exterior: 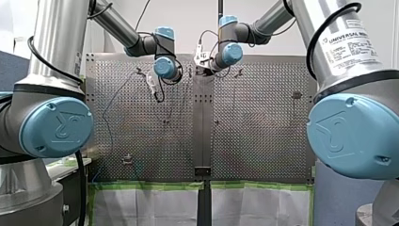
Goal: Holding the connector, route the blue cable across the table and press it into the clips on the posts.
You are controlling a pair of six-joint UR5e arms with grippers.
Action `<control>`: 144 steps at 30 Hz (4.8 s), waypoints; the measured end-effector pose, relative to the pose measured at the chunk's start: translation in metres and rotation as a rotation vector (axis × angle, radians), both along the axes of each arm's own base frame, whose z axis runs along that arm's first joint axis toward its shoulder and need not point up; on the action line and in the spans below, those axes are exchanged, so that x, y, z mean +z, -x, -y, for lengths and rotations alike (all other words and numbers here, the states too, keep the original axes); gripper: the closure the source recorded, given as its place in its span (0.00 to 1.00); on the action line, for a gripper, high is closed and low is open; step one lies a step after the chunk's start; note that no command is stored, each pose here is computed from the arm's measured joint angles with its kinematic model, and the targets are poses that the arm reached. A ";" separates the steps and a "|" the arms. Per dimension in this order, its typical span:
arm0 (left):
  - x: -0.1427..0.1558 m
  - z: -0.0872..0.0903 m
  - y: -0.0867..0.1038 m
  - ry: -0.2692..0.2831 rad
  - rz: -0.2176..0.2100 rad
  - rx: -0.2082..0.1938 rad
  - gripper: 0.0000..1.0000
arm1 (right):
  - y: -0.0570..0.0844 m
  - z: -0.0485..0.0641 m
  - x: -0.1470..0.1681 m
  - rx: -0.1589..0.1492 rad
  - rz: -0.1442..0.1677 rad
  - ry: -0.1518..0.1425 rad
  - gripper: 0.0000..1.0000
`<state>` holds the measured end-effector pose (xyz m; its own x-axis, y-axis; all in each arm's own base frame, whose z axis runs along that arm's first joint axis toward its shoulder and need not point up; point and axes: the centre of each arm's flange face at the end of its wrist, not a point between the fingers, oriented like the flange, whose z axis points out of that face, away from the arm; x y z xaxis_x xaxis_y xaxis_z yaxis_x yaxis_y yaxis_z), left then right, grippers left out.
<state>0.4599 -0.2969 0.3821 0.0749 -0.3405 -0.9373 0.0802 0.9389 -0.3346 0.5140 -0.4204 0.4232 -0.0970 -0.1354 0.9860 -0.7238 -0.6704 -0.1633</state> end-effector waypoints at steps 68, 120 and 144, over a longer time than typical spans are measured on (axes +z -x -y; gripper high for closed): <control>-0.008 -0.005 -0.084 -0.077 -0.147 -0.030 0.00 | 0.059 0.100 0.003 -0.098 0.036 -0.016 1.00; 0.065 0.092 0.057 -0.166 -0.039 -0.075 0.00 | 0.062 0.101 0.001 -0.103 0.026 -0.026 1.00; 0.052 0.130 -0.014 -0.178 -0.041 -0.032 0.00 | 0.063 0.102 0.001 -0.106 0.027 -0.027 1.00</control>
<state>0.4742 -0.4264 0.4339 0.0267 -0.1704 -0.9850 0.1008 0.9808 -0.1669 0.4507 -0.5225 0.4238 -0.1381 -0.1491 0.9791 -0.7854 -0.5858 -0.2000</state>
